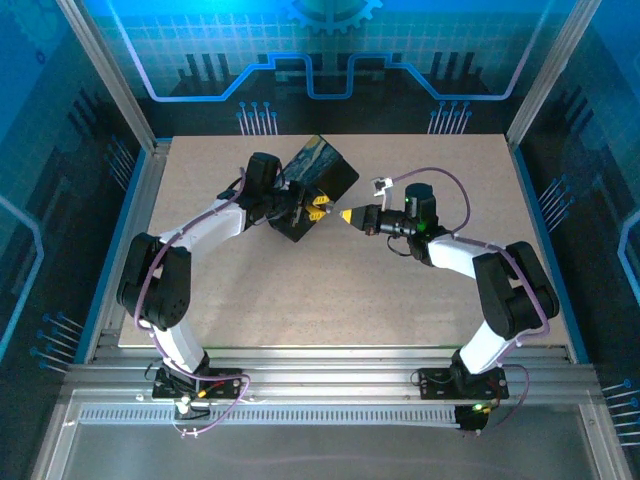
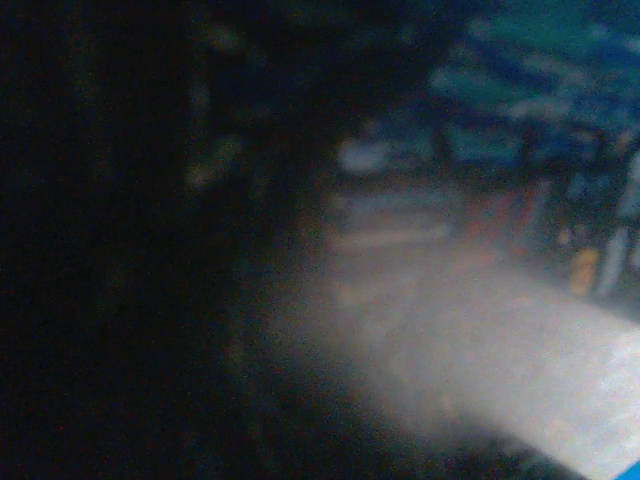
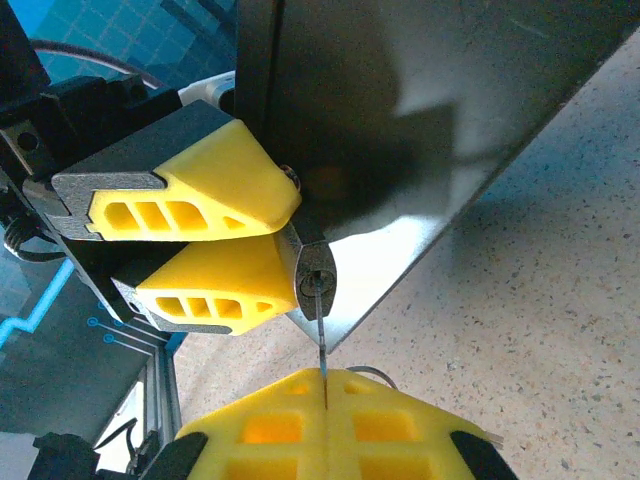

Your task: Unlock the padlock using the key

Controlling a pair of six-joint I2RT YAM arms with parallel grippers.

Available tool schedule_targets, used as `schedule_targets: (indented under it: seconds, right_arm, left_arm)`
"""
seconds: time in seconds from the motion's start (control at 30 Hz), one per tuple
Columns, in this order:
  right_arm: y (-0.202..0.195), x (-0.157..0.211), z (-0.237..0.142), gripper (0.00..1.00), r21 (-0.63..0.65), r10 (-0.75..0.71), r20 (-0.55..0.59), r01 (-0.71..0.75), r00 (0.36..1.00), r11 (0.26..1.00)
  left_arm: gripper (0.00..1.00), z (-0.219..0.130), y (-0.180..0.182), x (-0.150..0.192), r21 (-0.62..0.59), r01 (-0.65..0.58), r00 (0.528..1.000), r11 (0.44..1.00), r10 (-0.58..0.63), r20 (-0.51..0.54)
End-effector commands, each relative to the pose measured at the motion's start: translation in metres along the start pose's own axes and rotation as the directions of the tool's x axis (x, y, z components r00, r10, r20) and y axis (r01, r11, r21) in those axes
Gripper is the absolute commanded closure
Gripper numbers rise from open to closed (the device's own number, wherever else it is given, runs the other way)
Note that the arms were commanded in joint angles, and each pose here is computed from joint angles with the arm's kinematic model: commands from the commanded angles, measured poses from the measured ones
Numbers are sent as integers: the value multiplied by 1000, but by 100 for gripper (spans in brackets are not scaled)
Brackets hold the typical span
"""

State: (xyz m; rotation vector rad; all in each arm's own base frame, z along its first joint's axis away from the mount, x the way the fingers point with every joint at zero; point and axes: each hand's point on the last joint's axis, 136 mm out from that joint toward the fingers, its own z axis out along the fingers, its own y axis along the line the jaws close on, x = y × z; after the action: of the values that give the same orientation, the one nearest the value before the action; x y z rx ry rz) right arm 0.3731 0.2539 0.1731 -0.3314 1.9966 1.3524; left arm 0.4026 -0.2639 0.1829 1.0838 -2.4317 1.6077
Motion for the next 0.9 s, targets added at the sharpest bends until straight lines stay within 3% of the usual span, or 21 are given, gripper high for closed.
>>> schedule_targets:
  seconds: [0.0, 0.47, 0.87]
  right_arm:
    - [14, -12, 8, 100, -38, -62, 32, 63, 998, 997]
    - [8, 9, -2, 100, -4, -92, 2, 92, 996, 996]
    - [19, 9, -11, 100, -56, -146, 66, 150, 987, 987]
  left_arm:
    - [89, -11, -11, 19, 14, -44, 998, 999, 45, -51]
    - [90, -18, -11, 16, -7, -39, 998, 999, 39, -43]
    - [89, -21, -5, 18, -60, -13, 999, 998, 10, -53]
